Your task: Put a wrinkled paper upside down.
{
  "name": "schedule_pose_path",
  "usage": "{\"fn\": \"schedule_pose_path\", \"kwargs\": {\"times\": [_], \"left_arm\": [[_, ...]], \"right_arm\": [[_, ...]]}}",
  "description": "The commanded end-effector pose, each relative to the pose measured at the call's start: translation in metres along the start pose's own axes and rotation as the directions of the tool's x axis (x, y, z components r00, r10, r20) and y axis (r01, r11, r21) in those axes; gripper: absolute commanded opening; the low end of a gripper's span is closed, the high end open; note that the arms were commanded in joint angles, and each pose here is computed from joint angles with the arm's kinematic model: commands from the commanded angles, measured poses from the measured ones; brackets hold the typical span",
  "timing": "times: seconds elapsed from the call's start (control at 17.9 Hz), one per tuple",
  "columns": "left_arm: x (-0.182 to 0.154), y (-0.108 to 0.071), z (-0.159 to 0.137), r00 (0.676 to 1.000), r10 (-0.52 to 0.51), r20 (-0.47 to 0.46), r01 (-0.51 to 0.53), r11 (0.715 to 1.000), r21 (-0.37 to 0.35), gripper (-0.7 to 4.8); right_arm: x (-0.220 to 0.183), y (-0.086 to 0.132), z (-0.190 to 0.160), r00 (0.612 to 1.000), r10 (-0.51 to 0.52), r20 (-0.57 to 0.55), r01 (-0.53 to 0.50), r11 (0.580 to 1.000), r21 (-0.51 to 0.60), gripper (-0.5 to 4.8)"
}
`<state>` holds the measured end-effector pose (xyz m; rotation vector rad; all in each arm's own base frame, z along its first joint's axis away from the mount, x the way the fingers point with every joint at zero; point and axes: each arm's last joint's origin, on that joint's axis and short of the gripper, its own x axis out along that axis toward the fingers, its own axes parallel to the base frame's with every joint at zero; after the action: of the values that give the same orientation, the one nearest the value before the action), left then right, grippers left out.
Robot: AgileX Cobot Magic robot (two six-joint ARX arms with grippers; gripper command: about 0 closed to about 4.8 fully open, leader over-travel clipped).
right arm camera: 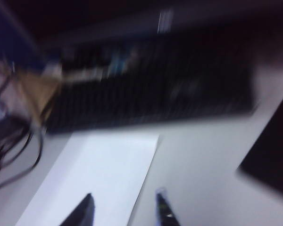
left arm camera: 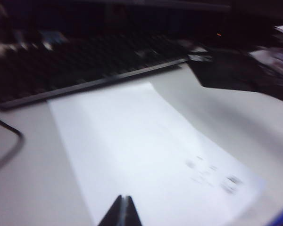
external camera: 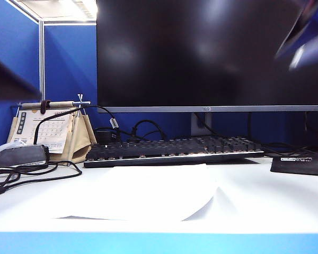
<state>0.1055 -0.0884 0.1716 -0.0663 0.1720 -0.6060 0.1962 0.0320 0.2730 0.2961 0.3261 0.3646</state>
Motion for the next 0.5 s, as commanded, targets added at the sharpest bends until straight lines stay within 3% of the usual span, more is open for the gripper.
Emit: {"fn": "schedule_pose_path", "kwargs": {"times": [0.06, 0.11, 0.22, 0.28, 0.5], "left_arm": [[0.000, 0.005, 0.008, 0.979, 0.199, 0.035, -0.199, 0.980, 0.019, 0.09], [-0.001, 0.007, 0.007, 0.967, 0.253, 0.032, -0.253, 0.967, 0.022, 0.09], [-0.002, 0.012, -0.002, 0.912, 0.409, -0.038, -0.406, 0.912, 0.062, 0.09], [-0.003, 0.013, -0.006, 0.902, 0.426, -0.073, -0.420, 0.904, 0.085, 0.09], [-0.006, 0.016, -0.029, 0.896, 0.424, -0.128, -0.428, 0.904, 0.004, 0.09]], "right_arm": [[-0.043, 0.004, -0.007, 0.967, -0.167, 0.192, 0.182, 0.981, -0.061, 1.69], [-0.050, 0.003, -0.016, 0.958, -0.201, 0.206, 0.216, 0.975, -0.054, 1.69], [-0.063, -0.005, -0.050, 0.937, -0.278, 0.212, 0.292, 0.956, -0.035, 1.70], [-0.066, -0.010, -0.066, 0.924, -0.316, 0.216, 0.328, 0.944, -0.025, 1.70], [-0.074, -0.021, -0.112, 0.907, -0.327, 0.265, 0.343, 0.939, -0.015, 1.69]]}}
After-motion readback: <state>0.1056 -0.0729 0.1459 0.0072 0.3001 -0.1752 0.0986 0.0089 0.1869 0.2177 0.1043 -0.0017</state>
